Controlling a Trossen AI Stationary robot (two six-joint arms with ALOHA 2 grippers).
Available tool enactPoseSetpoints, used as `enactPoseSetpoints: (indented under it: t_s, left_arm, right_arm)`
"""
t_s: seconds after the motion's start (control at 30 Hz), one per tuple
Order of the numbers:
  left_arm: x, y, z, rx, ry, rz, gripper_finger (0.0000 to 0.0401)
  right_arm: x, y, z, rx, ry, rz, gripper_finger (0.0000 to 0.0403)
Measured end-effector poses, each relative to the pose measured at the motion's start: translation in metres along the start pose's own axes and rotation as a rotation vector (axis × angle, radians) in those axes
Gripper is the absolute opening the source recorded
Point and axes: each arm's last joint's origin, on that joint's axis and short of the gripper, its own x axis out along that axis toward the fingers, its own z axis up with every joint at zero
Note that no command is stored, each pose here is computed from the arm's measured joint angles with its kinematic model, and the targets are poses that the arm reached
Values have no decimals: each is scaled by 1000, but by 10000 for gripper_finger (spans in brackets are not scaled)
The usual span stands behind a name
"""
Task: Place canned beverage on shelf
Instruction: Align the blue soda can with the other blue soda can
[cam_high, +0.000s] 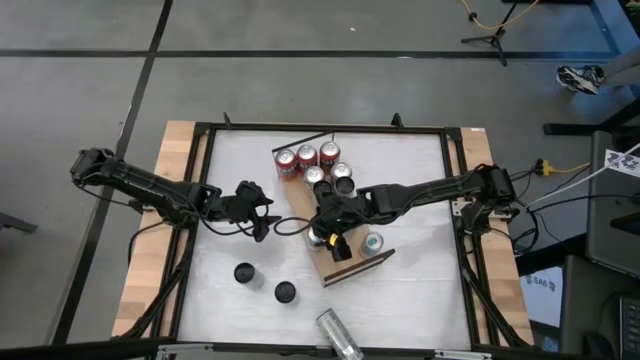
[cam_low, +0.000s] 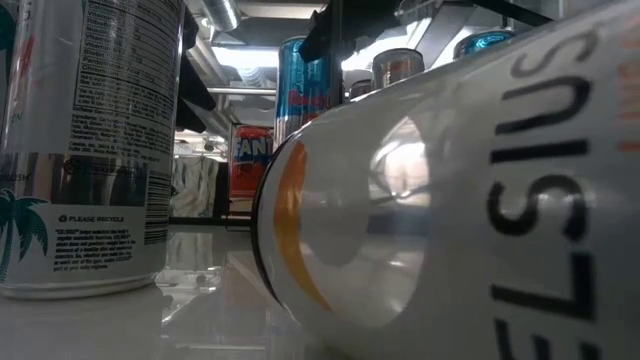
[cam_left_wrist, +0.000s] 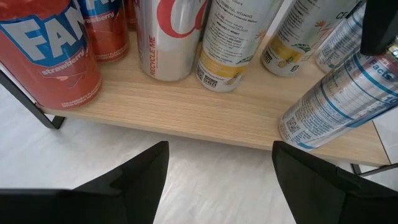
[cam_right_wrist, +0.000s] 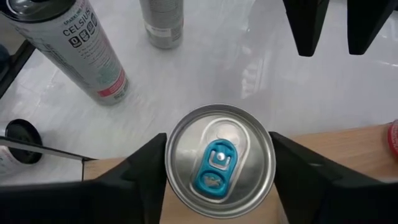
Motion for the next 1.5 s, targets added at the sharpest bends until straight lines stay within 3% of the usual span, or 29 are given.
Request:
enactPoseSetpoints:
  t_s: [0.37,0.6,0.97,1.5]
  left_arm:
    - [0,0,0,0,0,0,279]
    - [0,0,0,1,2,2,279]
    - [0,0,0,2,3,2,279]
    - [-3,-6,-4,20,8,-30,279]
  right_arm:
    - [-5,1,-3,61,35,6,250]
    - [-24,2,-1,89,18,16,230]
    - [-48,30,4,76,8,50,238]
    - [-54,55,-4,147,113,-52,237]
